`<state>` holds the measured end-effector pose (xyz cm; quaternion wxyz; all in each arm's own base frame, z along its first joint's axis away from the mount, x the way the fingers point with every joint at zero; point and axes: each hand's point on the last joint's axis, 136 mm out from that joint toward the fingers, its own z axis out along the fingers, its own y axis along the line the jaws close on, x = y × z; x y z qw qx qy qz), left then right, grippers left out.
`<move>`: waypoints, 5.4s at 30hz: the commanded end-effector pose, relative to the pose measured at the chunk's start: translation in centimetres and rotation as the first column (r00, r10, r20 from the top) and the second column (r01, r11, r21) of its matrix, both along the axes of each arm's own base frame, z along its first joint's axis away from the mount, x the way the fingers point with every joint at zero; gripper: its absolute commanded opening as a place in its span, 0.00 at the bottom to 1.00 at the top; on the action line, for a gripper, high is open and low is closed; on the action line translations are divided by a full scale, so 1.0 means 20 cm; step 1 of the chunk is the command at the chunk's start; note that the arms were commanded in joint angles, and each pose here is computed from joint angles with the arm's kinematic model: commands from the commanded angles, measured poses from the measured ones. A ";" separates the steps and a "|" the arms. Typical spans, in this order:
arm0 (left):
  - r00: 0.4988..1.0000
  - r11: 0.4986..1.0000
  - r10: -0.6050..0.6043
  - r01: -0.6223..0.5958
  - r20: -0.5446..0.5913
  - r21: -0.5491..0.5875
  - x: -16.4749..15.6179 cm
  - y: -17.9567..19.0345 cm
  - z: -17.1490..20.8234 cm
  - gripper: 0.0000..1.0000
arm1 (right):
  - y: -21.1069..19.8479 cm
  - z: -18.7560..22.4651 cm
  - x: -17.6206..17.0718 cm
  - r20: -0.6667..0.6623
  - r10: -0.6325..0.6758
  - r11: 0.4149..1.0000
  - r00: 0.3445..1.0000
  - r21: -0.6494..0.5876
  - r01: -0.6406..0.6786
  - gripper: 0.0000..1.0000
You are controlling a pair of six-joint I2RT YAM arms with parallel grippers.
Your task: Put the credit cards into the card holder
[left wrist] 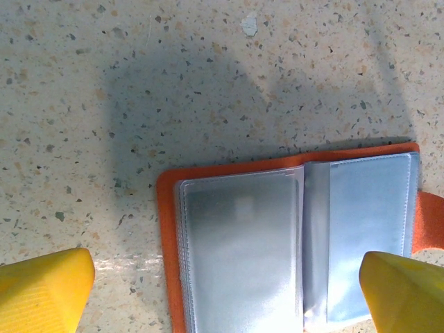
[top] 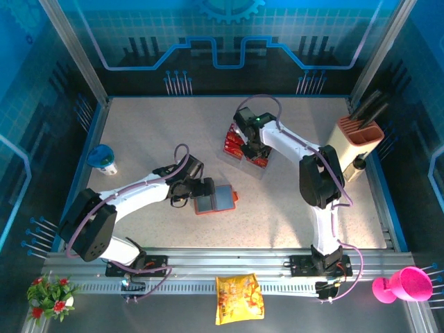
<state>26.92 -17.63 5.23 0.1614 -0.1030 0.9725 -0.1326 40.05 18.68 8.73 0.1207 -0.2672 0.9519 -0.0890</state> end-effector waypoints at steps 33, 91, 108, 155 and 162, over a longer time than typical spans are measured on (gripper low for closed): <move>1.000 1.000 -0.016 0.016 0.002 0.007 0.02 -0.02 0.01 0.99 | 0.03 0.11 -0.02 0.024 0.064 0.998 0.998 0.016 -0.064 0.18; 0.994 0.974 0.012 0.014 -0.111 0.226 -0.21 0.24 -0.17 0.99 | 0.68 0.02 -0.59 -0.221 -0.190 0.376 0.957 0.884 0.279 0.00; 0.992 0.972 0.015 0.015 -0.127 0.234 -0.23 0.25 -0.20 0.99 | 0.73 -0.12 -0.62 -0.242 -0.170 0.410 0.955 0.864 0.292 0.00; 0.991 0.973 0.014 0.017 -0.136 0.228 -0.23 0.24 -0.22 0.99 | 0.68 -0.33 -0.80 -0.353 -0.090 0.527 0.931 0.776 0.345 0.00; 0.990 0.974 0.013 0.019 -0.138 0.224 -0.23 0.24 -0.23 0.99 | 0.72 -0.38 -0.80 -0.402 -0.066 0.559 0.913 0.743 0.368 0.00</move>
